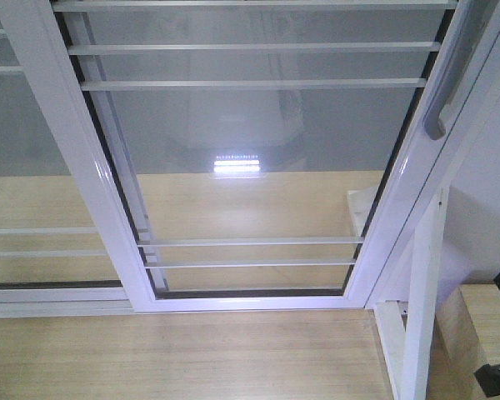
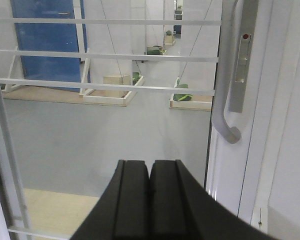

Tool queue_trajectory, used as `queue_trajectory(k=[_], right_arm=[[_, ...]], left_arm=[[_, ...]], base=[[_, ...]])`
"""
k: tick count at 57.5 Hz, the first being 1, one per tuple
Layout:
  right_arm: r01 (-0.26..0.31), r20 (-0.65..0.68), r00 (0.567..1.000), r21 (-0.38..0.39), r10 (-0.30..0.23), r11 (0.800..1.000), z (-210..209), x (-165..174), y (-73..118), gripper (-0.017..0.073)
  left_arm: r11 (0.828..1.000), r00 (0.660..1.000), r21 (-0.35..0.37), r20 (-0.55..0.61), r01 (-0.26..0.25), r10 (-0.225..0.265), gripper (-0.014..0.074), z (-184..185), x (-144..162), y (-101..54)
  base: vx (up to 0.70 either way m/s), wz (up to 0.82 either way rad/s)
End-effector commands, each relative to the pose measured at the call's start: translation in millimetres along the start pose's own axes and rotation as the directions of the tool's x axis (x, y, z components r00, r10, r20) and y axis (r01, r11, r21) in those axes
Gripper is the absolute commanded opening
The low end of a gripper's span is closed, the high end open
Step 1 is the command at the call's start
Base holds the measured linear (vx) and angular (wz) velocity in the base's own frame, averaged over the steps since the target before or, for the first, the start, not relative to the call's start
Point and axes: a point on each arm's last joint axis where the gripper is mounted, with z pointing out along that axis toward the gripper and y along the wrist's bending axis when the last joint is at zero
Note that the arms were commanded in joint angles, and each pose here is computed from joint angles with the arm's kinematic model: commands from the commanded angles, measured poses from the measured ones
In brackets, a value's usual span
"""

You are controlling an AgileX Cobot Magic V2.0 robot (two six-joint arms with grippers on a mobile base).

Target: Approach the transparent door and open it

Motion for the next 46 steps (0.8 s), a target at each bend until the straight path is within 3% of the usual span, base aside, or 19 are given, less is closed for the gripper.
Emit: queue_trajectory(k=[1,34,39,46], right_arm=[[0.01,0.056,0.998,0.008,-0.01,1.0,1.1,-2.5,-0.5,-0.0003],[0.01,0.057,0.998,0.007,-0.01,1.0,1.1,-2.6,-0.4,-0.0003],[0.014,0.067,0.998,0.007,-0.014,1.0,1.0,-3.5,-0.4,-0.0003],[0.022,0.215,0.976,0.015,-0.025,1.0,-0.8,-17.0,-0.7,-0.0003]], left_arm=[[1.0,0.999,0.0,0.053,0.01,-0.01,-0.0006,1.7,2.5,0.5],[1.0,0.998,-0.001,0.061,0.01,-0.01,-0.0006,1.6,1.8,0.6],[1.0,0.995,-0.003,0.098,0.011,-0.011,-0.0006,1.4,-1.6,0.7],[1.0,0.969,-0.009,0.246,0.01,-0.008,-0.0006,-1.3,-16.2,1.4]], base=[[0.0,0.0],[0.0,0.0],[0.0,0.0],[0.0,0.0]])
